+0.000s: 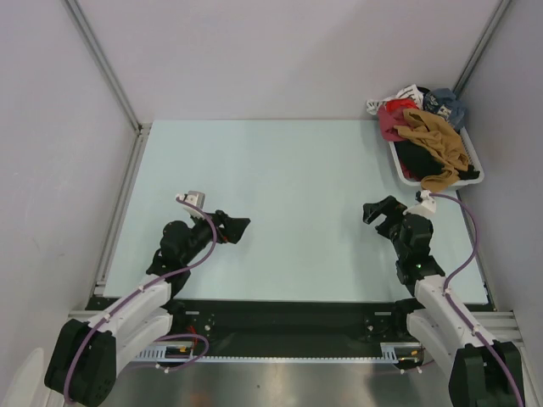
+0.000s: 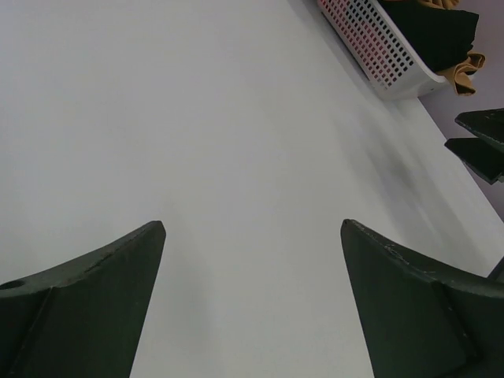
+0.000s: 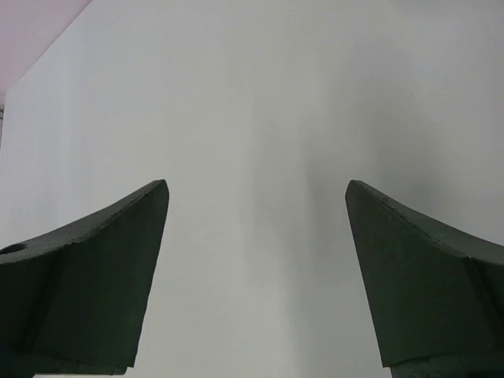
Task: Fold and stack the tank tops
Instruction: Grab the tank top from the pile
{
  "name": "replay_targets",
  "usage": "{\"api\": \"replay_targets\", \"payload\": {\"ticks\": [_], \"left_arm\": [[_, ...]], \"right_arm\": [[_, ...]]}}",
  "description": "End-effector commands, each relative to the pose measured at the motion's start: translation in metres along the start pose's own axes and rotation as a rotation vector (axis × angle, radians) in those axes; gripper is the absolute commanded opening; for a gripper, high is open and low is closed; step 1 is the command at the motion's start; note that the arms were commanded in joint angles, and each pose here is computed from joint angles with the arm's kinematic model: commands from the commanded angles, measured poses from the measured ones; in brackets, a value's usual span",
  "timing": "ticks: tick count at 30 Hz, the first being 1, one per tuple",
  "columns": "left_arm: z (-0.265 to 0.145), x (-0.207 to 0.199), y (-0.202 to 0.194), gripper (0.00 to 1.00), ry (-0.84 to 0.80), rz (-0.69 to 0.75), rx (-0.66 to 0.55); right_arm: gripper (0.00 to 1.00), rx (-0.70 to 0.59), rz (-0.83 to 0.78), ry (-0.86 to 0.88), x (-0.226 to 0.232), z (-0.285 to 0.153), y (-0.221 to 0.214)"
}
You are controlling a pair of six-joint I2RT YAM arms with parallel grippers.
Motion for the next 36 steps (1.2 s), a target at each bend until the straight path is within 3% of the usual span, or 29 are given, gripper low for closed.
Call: {"api": "replay_targets", "payload": {"ticks": [1,6,11,14,15,17,27,32,36], "left_arm": [[0.004,-0.013,0.018,1.00,-0.060,0.039,-0.048],[0.003,-0.011,0.016,1.00,-0.050,0.038,-0.045],[0.004,-0.014,0.016,1.00,-0.066,0.029,-0.041],[0.006,-0.015,0.013,1.00,-0.073,0.020,-0.031],[0.006,-0.015,0.012,1.00,-0.076,0.017,-0.027],[0.008,-0.016,0.011,1.00,-0.084,0.010,-0.018],[0.008,-0.020,0.009,1.00,-0.104,-0.008,-0.011],[0.009,-0.021,0.008,1.00,-0.111,-0.021,-0.004],[0.011,-0.023,0.006,1.00,-0.120,-0.027,0.009]], "right_arm": [[1.00,-0.038,-0.019,0.033,0.007,-0.001,0.009],[0.95,-0.049,-0.025,0.000,0.015,-0.001,0.026],[0.91,-0.122,-0.009,-0.098,0.054,0.003,0.108],[0.89,-0.111,0.042,-0.237,0.043,0.019,0.140],[0.89,-0.148,0.058,-0.210,0.064,0.021,0.170],[0.88,-0.177,0.109,-0.292,0.053,0.037,0.201],[0.84,-0.225,0.161,-0.458,0.018,0.120,0.240],[0.73,-0.242,0.067,-0.440,0.029,0.161,0.269],[0.80,-0.178,-0.007,-0.549,0.018,0.200,0.273]]}}
Point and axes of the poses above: each gripper's point midway between its finger pads, its own z axis out along the fingers, its own x axis along the line the jaws close on, y = z × x, the point moved 3 cm from there along -z, back along the fingers, and after that the axes turned 3 degrees about z, right-handed, at the moved point
